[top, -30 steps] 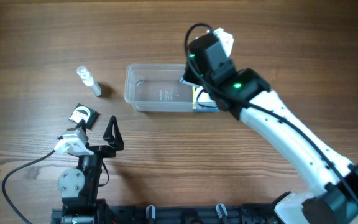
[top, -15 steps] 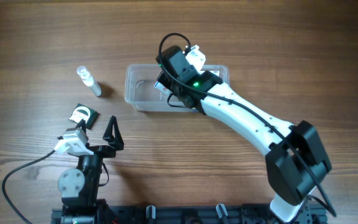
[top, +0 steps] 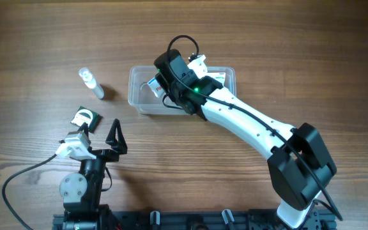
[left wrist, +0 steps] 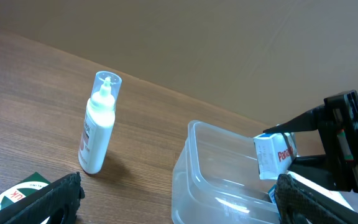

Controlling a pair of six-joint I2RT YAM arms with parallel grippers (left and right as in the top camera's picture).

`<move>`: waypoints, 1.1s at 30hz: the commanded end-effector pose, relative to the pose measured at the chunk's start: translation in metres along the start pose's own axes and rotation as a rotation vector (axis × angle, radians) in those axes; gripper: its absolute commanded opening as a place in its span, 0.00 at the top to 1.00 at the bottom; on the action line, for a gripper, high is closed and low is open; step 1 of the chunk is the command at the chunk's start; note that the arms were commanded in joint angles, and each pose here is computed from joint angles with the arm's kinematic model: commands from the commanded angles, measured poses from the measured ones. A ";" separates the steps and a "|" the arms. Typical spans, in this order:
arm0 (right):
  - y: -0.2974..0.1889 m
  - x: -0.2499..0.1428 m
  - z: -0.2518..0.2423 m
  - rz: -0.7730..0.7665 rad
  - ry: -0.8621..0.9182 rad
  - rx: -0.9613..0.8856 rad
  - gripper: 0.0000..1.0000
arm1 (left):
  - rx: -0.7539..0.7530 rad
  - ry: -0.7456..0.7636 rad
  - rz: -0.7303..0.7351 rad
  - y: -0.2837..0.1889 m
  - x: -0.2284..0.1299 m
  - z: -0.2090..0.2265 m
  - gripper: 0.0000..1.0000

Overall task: Pack container
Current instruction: 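Carry the Panadol box left over the clear container, then lower the Panadol box into the container's left side and release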

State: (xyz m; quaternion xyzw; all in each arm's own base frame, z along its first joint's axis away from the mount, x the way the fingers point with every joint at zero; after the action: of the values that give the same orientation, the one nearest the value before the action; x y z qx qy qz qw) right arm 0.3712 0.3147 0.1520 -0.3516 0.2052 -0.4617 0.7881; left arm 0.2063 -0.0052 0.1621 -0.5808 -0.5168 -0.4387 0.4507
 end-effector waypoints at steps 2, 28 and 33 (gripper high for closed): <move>0.005 -0.002 -0.003 -0.014 0.043 -0.017 0.60 | 0.022 0.007 0.005 0.000 -0.003 0.004 0.00; 0.004 0.013 -0.018 -0.117 0.021 -0.081 0.55 | 0.021 0.007 0.006 0.000 -0.003 0.004 0.00; 0.004 0.014 -0.014 -0.117 0.079 -0.060 0.51 | 0.021 0.007 0.005 0.000 -0.003 0.004 0.00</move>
State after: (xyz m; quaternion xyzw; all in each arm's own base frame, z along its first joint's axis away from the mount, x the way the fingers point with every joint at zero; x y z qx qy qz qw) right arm 0.3653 0.2965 0.1411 -0.3821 0.2228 -0.4954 0.7476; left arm 0.2063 -0.0053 0.1621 -0.5808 -0.5166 -0.4389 0.4507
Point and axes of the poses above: each gripper's point midway between its finger pads, its own y axis out along the fingers, its own z axis along the line the jaws close on, x = y × z, the point moved 4 cm from there along -y, back along the fingers, and after that the axes turned 11 degrees about y, right-handed, at the moved point
